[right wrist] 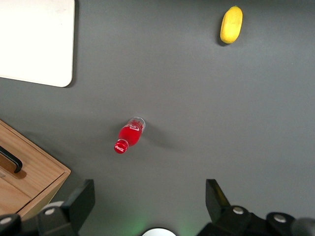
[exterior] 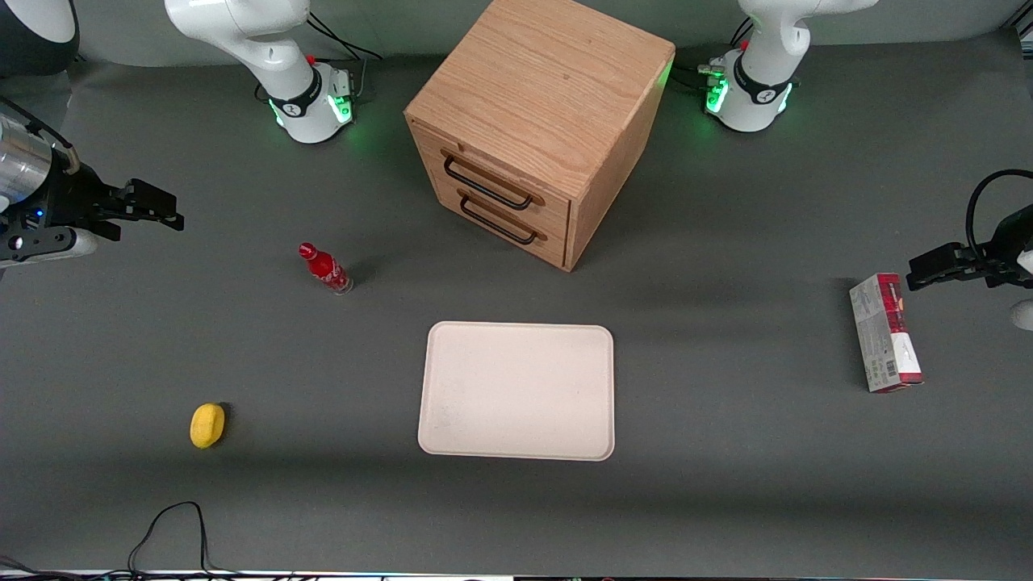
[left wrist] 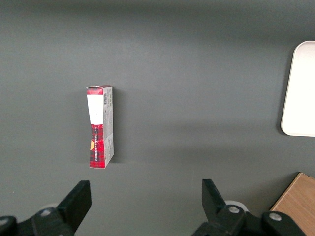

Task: Open upper drawer

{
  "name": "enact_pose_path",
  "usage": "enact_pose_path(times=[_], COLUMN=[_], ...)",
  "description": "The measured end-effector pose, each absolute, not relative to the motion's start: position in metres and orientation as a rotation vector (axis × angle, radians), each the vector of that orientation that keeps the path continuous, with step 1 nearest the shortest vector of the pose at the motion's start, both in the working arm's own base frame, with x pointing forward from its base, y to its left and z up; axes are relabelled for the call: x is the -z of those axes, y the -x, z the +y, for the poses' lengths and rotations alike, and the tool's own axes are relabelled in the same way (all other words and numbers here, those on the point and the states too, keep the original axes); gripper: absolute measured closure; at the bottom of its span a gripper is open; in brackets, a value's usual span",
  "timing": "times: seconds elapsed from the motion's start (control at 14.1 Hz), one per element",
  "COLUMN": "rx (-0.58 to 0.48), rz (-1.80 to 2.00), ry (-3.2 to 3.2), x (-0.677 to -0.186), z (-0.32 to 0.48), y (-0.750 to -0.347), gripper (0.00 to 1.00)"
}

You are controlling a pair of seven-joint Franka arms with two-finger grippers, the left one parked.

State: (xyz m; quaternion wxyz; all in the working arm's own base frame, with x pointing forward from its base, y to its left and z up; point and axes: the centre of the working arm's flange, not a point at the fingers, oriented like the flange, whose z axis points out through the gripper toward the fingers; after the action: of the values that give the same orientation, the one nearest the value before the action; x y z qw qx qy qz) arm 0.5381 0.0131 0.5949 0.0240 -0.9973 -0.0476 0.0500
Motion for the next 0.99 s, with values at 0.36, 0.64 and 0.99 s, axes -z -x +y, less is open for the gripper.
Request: enact_pose_path(times=[0.36, 0.64, 0.99], rx=[-0.148, -0.145, -0.19], rz=[-0.155, -0.183, -0.186], ry=[3.088, 3.091, 3.091], x=[-0.596, -0.597, -0.591], z=[0.016, 0.027, 0.029], y=[-0.542, -0.557, -0.562], gripper=[0.0, 0.0, 0.0])
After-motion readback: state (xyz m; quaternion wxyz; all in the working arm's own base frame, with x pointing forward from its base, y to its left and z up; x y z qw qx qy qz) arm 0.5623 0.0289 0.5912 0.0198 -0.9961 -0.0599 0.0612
